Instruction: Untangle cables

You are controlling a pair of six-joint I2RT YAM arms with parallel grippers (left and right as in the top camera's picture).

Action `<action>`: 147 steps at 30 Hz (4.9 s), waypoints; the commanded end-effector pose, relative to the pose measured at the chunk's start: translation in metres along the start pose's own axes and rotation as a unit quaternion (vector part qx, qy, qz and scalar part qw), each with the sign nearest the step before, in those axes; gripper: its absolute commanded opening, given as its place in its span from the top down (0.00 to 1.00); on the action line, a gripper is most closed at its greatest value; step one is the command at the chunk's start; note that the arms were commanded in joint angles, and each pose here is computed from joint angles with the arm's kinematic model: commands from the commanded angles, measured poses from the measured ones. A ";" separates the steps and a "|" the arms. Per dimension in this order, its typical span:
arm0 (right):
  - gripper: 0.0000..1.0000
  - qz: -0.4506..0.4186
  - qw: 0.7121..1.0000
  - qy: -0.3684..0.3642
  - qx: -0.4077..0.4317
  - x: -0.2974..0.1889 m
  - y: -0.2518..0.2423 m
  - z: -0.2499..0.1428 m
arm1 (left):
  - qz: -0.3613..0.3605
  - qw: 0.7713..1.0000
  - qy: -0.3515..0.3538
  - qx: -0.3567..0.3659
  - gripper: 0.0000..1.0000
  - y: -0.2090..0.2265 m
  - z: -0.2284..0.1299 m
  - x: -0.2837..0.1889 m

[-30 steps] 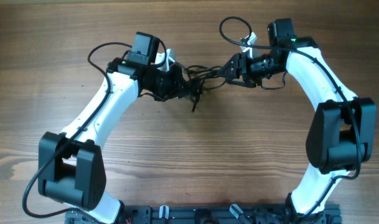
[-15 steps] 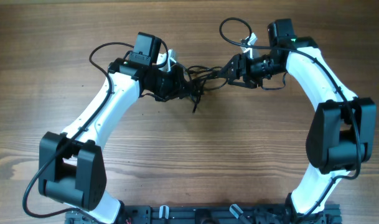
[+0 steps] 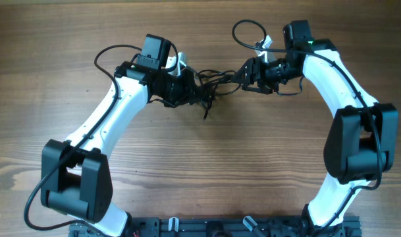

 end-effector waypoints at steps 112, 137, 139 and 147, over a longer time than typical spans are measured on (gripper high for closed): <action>0.96 -0.084 0.978 -0.028 -0.186 0.057 0.102 -0.008 | -0.249 0.967 0.038 0.026 0.96 -0.004 0.038 -0.088; 0.93 -0.018 0.962 -0.062 -0.267 -0.004 0.179 -0.041 | -0.040 0.998 -0.037 -0.028 0.83 0.055 0.049 -0.064; 0.93 -0.045 0.967 -0.073 -0.239 -0.005 0.172 -0.036 | -0.051 0.999 -0.015 0.009 0.75 0.047 0.040 -0.059; 0.93 -0.054 0.969 -0.080 -0.229 -0.005 0.170 -0.034 | -0.161 0.981 0.037 0.105 0.52 0.006 0.018 -0.056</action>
Point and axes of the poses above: each gripper's point midway between its finger pads, its own x axis out along the fingers, its own y axis along the line the jaws close on, z = x × y, the point moved 3 cm from there along -x, back along the fingers, and after that the axes turned 9 degrees about -x, right-handed, at the moved point
